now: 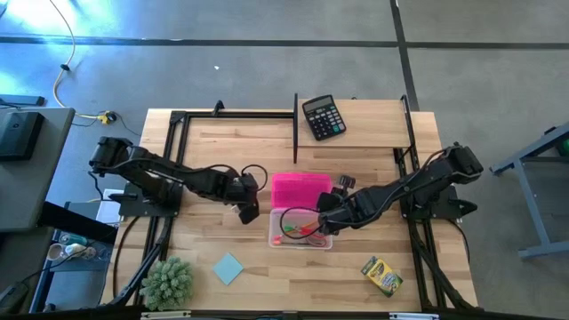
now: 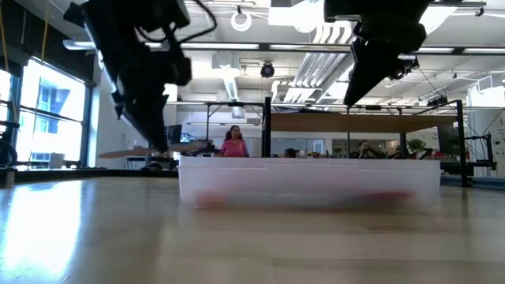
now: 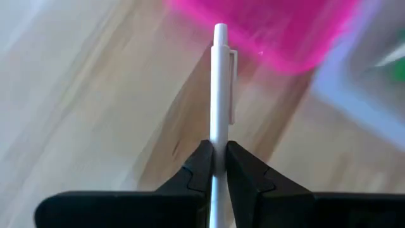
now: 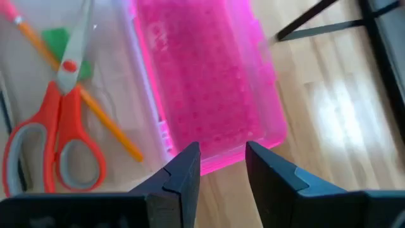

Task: Pack school essentials
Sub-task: Put the white pen into the supply box

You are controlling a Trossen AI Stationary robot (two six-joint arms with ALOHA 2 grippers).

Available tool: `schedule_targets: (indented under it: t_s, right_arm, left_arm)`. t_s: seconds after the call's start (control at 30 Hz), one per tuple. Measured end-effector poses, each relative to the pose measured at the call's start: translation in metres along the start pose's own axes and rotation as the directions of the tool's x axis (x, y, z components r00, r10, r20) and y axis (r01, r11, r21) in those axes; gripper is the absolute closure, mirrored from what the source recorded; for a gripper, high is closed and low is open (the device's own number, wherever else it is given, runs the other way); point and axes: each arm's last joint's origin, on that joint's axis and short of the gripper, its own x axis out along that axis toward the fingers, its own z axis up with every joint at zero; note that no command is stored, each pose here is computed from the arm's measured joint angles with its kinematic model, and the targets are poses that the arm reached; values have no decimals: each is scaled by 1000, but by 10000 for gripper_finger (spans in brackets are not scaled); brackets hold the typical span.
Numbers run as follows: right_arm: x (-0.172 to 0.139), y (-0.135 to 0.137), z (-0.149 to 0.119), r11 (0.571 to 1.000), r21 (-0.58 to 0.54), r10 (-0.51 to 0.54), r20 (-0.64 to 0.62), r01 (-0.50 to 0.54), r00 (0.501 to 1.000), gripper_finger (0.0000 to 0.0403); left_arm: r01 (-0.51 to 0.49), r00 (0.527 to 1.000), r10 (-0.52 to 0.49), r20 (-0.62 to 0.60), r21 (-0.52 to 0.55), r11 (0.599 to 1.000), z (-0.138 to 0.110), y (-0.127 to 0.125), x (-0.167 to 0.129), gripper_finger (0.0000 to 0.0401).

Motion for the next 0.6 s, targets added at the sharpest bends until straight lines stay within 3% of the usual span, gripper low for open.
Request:
schedule_targets:
  t_s: [0.27,0.6]
  right_arm:
    - [-22,-21,0,988,117,-112,96,100,989,284]
    - [-46,-41,0,976,203,-117,177,80,977,284]
  left_arm:
    - [104,976,-126,177,128,986,29,-33,-31,378]
    - [248,874,-336,350,272,930,54,-62,-57,378]
